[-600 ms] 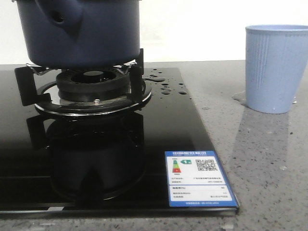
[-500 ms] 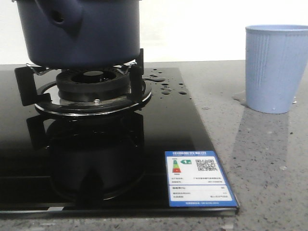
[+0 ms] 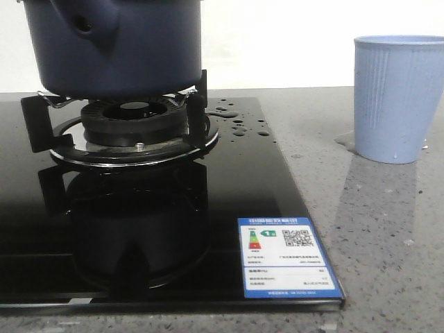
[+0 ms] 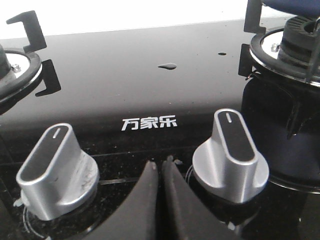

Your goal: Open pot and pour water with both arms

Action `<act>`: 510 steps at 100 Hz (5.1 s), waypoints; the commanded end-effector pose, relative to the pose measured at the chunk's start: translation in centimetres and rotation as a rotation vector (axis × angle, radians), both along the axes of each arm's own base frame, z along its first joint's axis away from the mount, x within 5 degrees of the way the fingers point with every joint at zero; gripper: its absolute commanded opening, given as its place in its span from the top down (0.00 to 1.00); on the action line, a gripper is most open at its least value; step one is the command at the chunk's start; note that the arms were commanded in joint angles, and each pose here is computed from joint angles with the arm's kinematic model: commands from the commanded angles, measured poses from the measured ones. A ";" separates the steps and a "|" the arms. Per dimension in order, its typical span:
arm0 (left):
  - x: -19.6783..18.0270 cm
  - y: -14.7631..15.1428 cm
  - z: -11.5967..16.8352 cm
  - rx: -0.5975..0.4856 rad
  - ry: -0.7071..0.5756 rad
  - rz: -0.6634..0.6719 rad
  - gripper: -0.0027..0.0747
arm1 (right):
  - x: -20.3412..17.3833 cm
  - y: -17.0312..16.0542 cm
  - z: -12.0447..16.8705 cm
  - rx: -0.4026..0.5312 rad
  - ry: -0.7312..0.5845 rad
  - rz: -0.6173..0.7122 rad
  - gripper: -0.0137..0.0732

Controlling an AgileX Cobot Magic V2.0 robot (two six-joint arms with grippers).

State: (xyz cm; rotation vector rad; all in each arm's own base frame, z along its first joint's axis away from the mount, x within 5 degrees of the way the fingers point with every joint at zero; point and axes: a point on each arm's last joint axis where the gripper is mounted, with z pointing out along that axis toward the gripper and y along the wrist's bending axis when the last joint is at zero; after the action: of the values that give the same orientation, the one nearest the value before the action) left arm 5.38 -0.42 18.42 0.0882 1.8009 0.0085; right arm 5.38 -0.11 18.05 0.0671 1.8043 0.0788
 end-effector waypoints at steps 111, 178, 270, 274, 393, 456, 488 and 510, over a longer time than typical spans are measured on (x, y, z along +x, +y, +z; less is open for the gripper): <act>0.2 0.5 1.7 -0.758 -0.282 0.111 0.99 | -3.3 4.5 7.3 -0.320 -1.017 0.480 0.92; 0.1 -1.1 4.7 -0.726 -0.146 -0.031 0.99 | -1.1 0.3 9.6 0.320 -0.452 0.039 0.92; 9.9 -7.4 25.9 -0.402 0.009 -0.948 0.99 | 3.6 3.7 22.2 0.400 0.123 0.287 0.92; 10.2 -7.6 25.9 -0.428 0.008 -1.003 0.99 | 3.4 4.2 22.8 0.390 0.124 0.353 0.92; 21.5 -8.3 19.8 -0.066 -0.163 -0.939 0.14 | 3.8 4.5 27.0 0.104 -0.235 0.465 0.09; 27.1 -10.0 18.1 -0.121 -0.113 -1.044 0.14 | 3.7 4.4 27.0 0.086 -0.232 0.463 0.09; 26.5 -10.3 18.4 -0.168 -0.135 -1.114 0.50 | 3.7 4.4 26.9 0.073 -0.229 0.460 0.09; 25.4 -10.2 21.4 -0.135 -0.227 -1.156 0.65 | 3.9 3.9 26.5 -0.049 -0.213 0.415 0.09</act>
State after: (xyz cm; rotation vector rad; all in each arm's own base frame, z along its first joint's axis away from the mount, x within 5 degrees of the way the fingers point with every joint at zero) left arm 32.76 -10.43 34.73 0.9856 1.4969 -0.8463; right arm 9.28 4.34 43.29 -0.3569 1.6507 0.4132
